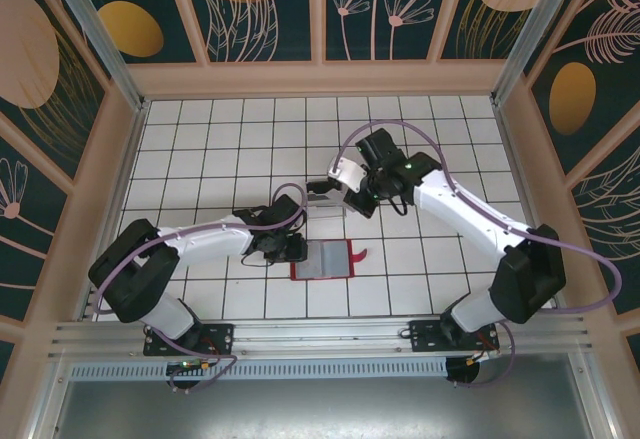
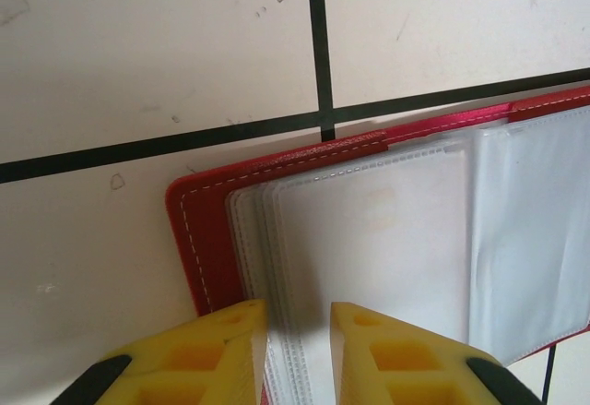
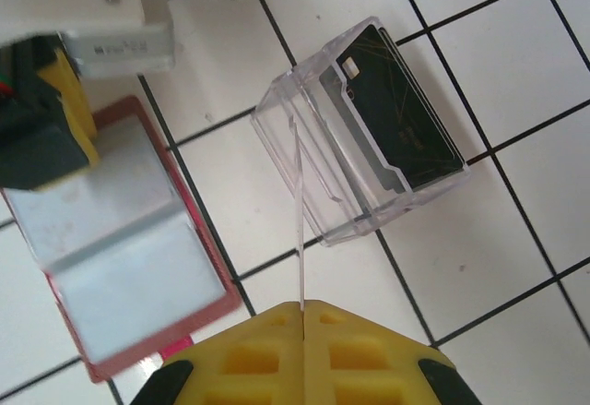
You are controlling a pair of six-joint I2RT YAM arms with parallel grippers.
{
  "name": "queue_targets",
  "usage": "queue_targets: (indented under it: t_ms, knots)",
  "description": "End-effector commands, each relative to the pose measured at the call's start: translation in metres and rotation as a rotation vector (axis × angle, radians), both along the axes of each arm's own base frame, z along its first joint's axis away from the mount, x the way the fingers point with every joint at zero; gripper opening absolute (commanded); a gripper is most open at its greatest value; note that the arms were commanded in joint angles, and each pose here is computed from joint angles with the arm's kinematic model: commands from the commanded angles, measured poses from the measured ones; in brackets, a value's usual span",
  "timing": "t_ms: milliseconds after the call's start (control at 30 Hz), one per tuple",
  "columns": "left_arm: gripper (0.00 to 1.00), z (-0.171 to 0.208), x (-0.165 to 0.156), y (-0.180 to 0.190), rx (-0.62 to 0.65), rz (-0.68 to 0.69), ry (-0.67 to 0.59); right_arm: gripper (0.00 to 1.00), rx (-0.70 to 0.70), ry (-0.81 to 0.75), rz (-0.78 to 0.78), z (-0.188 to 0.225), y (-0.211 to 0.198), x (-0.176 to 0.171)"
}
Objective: Take the credit cards out of the card holder
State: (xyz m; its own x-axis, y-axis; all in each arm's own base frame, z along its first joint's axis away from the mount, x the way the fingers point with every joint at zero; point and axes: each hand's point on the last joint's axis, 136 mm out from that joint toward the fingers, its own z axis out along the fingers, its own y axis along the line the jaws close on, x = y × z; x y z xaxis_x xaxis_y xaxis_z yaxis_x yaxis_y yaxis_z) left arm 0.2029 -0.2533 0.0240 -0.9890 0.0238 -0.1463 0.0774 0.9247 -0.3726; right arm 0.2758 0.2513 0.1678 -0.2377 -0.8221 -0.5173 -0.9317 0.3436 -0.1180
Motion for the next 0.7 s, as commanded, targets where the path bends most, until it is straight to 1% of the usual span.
queue_targets:
  t_ms: [0,267,667]
  knots:
    - [0.27,0.013,0.005,0.0,-0.005,0.024,-0.022,0.0,-0.137,-0.044,0.149,-0.005,-0.011,0.002]
    - [0.28,0.015,0.004,0.003,-0.003,0.03,-0.022,0.0,-0.166,-0.042,0.295,-0.005,0.014,0.012]
    - [0.29,0.014,-0.007,0.022,0.012,0.07,-0.029,0.0,-0.253,0.011,0.372,-0.028,0.039,0.036]
